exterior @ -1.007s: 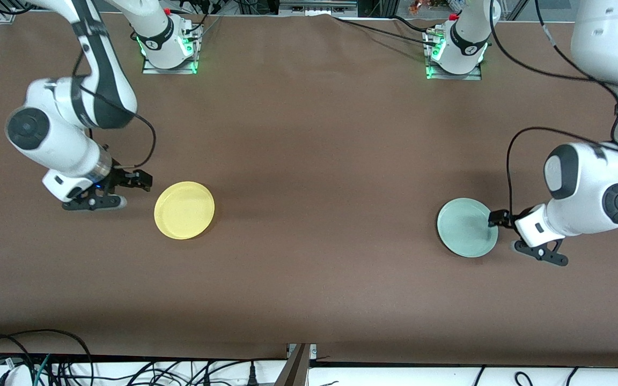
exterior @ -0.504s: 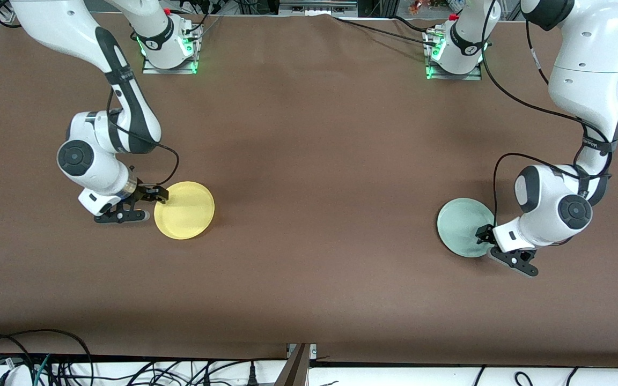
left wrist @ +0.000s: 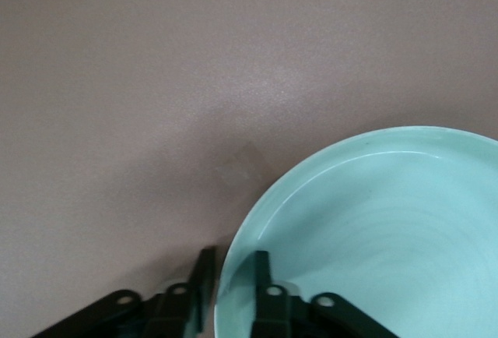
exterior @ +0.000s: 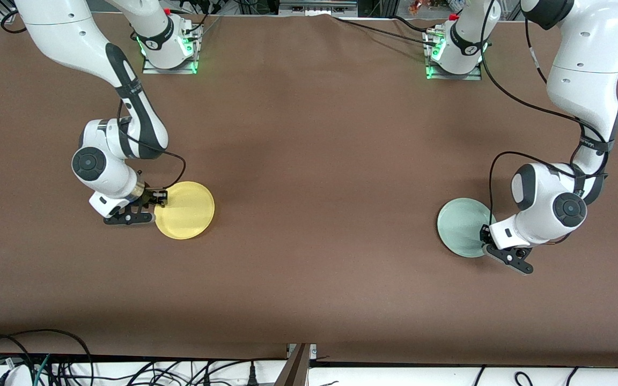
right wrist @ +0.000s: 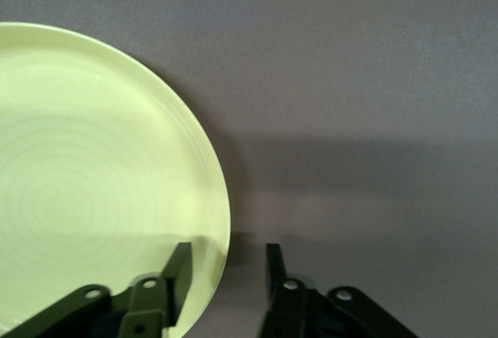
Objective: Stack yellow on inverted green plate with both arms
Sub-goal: 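Grasp the yellow plate with the right gripper while the left gripper grasps the green plate, then lift and flip the green plate with the left gripper toward the yellow plate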
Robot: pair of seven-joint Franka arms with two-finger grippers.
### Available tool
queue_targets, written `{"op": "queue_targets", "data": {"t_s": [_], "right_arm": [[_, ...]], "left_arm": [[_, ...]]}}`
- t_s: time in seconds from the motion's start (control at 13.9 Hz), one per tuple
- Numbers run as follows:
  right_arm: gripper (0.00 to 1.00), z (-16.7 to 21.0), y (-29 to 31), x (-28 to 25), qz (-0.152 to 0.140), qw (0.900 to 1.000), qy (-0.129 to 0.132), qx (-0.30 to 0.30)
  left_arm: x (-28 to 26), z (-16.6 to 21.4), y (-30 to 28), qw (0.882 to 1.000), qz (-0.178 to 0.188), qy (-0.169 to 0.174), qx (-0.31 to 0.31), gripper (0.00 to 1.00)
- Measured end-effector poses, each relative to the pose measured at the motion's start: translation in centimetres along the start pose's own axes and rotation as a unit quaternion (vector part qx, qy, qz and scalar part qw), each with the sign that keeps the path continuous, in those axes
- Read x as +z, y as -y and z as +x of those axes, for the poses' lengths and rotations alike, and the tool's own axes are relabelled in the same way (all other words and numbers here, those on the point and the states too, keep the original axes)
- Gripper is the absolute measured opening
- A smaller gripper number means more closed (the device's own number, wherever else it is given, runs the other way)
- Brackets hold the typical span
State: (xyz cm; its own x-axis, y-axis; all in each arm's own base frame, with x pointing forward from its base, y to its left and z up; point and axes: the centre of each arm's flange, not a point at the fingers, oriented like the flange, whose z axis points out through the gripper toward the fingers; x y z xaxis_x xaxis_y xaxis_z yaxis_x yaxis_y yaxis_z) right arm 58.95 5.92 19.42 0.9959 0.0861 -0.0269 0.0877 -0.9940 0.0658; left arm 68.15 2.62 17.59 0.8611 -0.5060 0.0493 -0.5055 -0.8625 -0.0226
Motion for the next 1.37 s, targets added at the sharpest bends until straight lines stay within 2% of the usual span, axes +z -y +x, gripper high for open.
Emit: {"op": "queue_targets", "data": {"t_s": [0.07, 0.36, 0.5, 0.65, 0.72, 0.79, 0.94, 1.01, 1.15, 1.29, 1.37], "right_arm": [[0.31, 0.0, -0.1, 0.1, 0.002, 1.0, 0.0, 0.004], [0.3, 0.0, -0.1, 1.2, 0.017, 1.0, 0.001, 0.022], [0.28, 0.2, -0.1, 1.3, 0.018, 1.0, -0.001, 0.022], [0.25, 0.4, -0.1, 1.2, 0.018, 1.0, -0.004, 0.022], [0.19, 0.5, 0.0, 1.0, 0.018, 1.0, -0.005, 0.021], [0.07, 0.9, 0.0, 0.6, 0.02, 1.0, -0.008, 0.022], [0.05, 1.9, 0.2, -0.7, 0.023, 1.0, 0.003, 0.019], [0.05, 2.6, 0.3, -1.7, 0.024, 0.999, 0.012, 0.017], [0.03, 4.4, 1.2, -4.6, 0.034, 0.999, 0.023, 0.012], [0.03, 6.0, 2.8, -7.7, 0.06, 0.998, 0.025, 0.013], [0.03, 6.6, 3.5, -9.1, 0.073, 0.997, 0.025, 0.014]], "left_arm": [[-0.3, 0.0, 0.0, 1.0, -0.001, 0.002, 0.001, 0.11], [-3.5, 1.1, -2.0, 0.999, -0.004, 0.033, 0.03, 0.06], [-7.0, 3.0, -4.4, 0.996, 0.029, 0.059, 0.062, 0.03], [-10.5, 5.1, -7.3, 0.988, 0.084, 0.092, 0.094, 0.03], [-12.1, 6.4, -9.2, 0.982, 0.112, 0.107, 0.106, 0.03], [-13.6, 7.7, -11.4, 0.978, 0.135, 0.115, 0.106, 0.03], [-15.2, 10.2, -17.0, 0.974, 0.172, 0.112, 0.096, 0.03], [-15.3, 10.9, -20.4, 0.968, 0.203, 0.115, 0.093, 0.03], [-14.7, 11.6, -27.4, 0.947, 0.286, 0.121, 0.082, 0.03], [-12.7, 11.5, -34.2, 0.92, 0.361, 0.126, 0.09, 0.03], [-11.2, 11.1, -37.4, 0.901, 0.402, 0.129, 0.099, 0.03]]}}
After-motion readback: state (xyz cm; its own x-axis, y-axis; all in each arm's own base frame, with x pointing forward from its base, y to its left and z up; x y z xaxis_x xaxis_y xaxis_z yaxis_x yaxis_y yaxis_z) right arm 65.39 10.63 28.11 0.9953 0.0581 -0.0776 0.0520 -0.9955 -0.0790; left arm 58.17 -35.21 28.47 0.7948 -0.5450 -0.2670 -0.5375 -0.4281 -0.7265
